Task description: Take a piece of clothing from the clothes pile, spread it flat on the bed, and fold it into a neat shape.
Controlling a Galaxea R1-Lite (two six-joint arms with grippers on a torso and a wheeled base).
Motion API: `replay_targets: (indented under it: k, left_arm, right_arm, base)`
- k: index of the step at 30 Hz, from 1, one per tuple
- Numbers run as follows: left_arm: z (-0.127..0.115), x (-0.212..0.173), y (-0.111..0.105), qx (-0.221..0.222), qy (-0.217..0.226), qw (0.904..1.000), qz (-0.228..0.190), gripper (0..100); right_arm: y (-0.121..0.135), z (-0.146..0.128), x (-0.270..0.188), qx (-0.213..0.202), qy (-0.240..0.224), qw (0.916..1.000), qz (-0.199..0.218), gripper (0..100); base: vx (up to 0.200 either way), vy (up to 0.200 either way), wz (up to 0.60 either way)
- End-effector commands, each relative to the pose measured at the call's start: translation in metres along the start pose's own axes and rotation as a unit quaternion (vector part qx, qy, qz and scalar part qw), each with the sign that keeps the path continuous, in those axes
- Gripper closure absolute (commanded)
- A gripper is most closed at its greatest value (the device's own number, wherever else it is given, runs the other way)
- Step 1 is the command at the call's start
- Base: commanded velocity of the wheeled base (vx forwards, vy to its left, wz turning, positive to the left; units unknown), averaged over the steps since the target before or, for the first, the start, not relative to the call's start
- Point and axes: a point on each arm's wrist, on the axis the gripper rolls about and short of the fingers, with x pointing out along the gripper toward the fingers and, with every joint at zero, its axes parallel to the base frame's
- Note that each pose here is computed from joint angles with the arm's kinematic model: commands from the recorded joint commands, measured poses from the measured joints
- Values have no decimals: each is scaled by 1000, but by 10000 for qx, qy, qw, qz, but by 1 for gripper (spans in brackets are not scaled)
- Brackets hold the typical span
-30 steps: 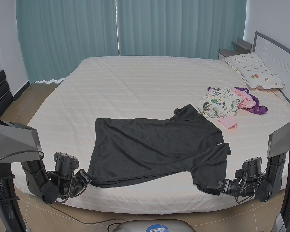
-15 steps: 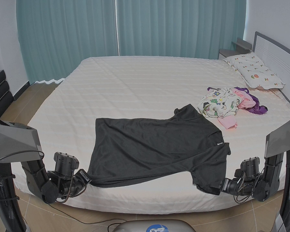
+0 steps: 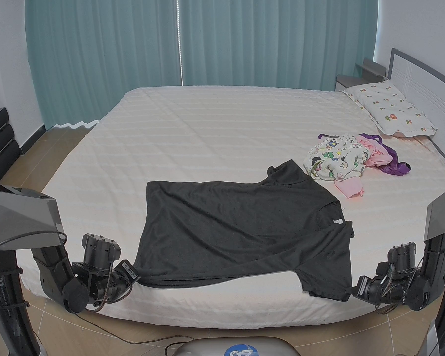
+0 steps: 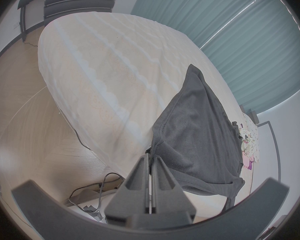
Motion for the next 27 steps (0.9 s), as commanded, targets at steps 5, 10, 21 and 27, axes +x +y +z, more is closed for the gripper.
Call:
replay_targets:
  k: [5, 10, 21, 27]
  left_arm:
    - [3, -16, -1, 288, -122, 9995, -108, 100]
    - [6, -19, -1, 344, -255, 9991, -57, 100]
    - [12, -27, 5, 613, -351, 9975, 20, 100]
    - [9, -31, 10, 847, -292, 9959, 119, 100]
  right_arm:
    - [-7, -6, -27, 64, 35, 9999, -125, 100]
    - [-7, -10, -37, 36, 260, 9993, -270, 100]
    - [-6, -24, -54, -61, 852, 9952, -477, 100]
    - [6, -30, -66, -281, 942, 9944, -375, 100]
  base:
    - [0, 0, 0]
    - [0, 0, 0]
    - [0, 0, 0]
    - [0, 0, 0]
